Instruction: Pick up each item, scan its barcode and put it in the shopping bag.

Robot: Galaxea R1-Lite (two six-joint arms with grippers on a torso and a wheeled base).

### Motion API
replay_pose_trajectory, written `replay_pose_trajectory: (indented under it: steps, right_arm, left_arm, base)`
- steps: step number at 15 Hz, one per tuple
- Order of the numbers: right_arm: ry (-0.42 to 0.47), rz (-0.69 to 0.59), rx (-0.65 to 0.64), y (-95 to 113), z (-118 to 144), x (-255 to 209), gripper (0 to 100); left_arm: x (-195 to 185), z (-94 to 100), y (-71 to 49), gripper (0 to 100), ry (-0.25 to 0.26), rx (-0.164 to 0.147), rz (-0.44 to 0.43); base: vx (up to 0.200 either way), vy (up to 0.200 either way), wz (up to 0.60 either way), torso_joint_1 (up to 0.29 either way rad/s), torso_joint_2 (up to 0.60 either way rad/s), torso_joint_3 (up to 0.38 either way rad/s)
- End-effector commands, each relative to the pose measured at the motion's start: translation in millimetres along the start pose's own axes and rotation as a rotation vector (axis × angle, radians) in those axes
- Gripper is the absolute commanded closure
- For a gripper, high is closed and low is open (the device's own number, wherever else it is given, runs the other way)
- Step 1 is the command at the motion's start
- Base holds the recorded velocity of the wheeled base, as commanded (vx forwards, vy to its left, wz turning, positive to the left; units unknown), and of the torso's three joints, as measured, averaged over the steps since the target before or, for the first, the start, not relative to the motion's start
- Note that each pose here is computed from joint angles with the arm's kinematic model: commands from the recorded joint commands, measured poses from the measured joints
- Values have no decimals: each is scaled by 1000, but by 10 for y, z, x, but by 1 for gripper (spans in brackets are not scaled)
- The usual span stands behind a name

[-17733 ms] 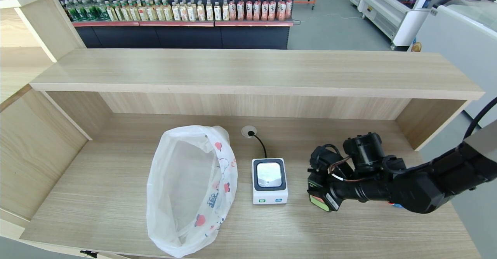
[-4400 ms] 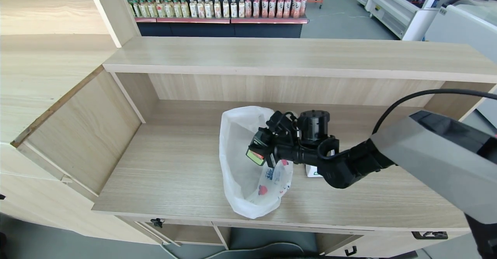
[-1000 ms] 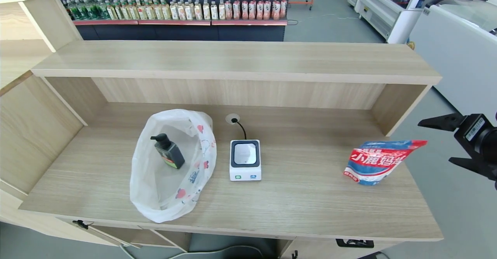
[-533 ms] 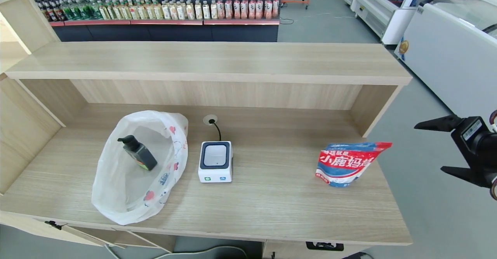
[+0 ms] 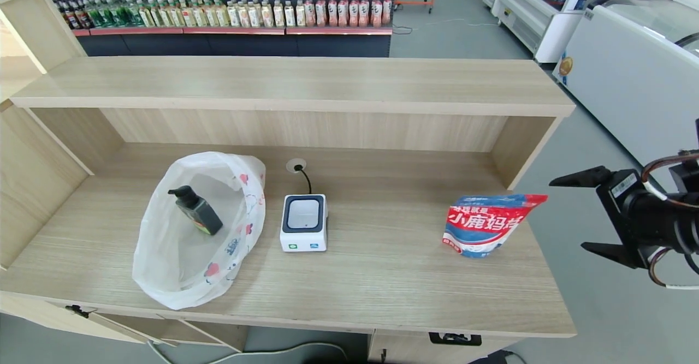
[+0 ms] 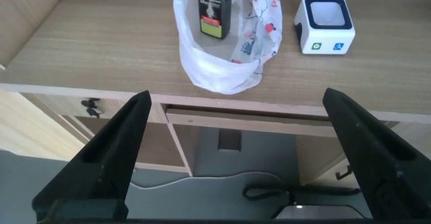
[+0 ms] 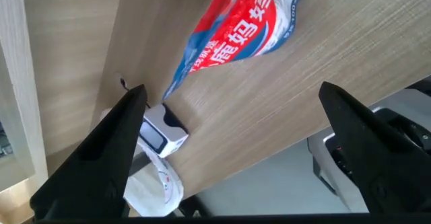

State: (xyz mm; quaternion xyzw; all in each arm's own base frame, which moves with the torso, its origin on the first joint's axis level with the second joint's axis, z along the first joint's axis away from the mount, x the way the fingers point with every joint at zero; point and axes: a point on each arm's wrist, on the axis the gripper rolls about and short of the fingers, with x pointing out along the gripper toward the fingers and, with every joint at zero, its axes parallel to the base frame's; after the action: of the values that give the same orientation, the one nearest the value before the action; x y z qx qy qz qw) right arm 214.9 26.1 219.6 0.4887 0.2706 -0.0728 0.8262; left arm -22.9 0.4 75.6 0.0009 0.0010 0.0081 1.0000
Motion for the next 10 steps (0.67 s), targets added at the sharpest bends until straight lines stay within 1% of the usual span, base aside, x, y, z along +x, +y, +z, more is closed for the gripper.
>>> replay_pose_trajectory:
  steps: [1,3,5,8,9,10]
  right_arm:
    - [1,-12,0,13,12,97,0]
    - [-13,-11,3,56,53,191,0]
    - [-4,-34,5,46,63,367,0]
    - [-16,-59,3,33,76,698,0]
    - [-16,-61,3,33,76,707,0]
    - [-13,-99,-19,58,29,947,0]
  left_arm:
    - [0,0,0,0,0,0,1]
    - [0,0,0,0,0,0,1]
    - [0,0,0,0,0,0,1]
    - [0,0,0,0,0,0,1]
    - [0,0,0,0,0,0,1]
    - [0,0,0,0,0,0,1]
  base:
    - [0,0,0,0,0,0]
    - [0,0,0,0,0,0]
    - [0,0,0,0,0,0]
    - [0,0,0,0,0,0]
    - [0,0,0,0,0,0]
    - [0,0,0,0,0,0]
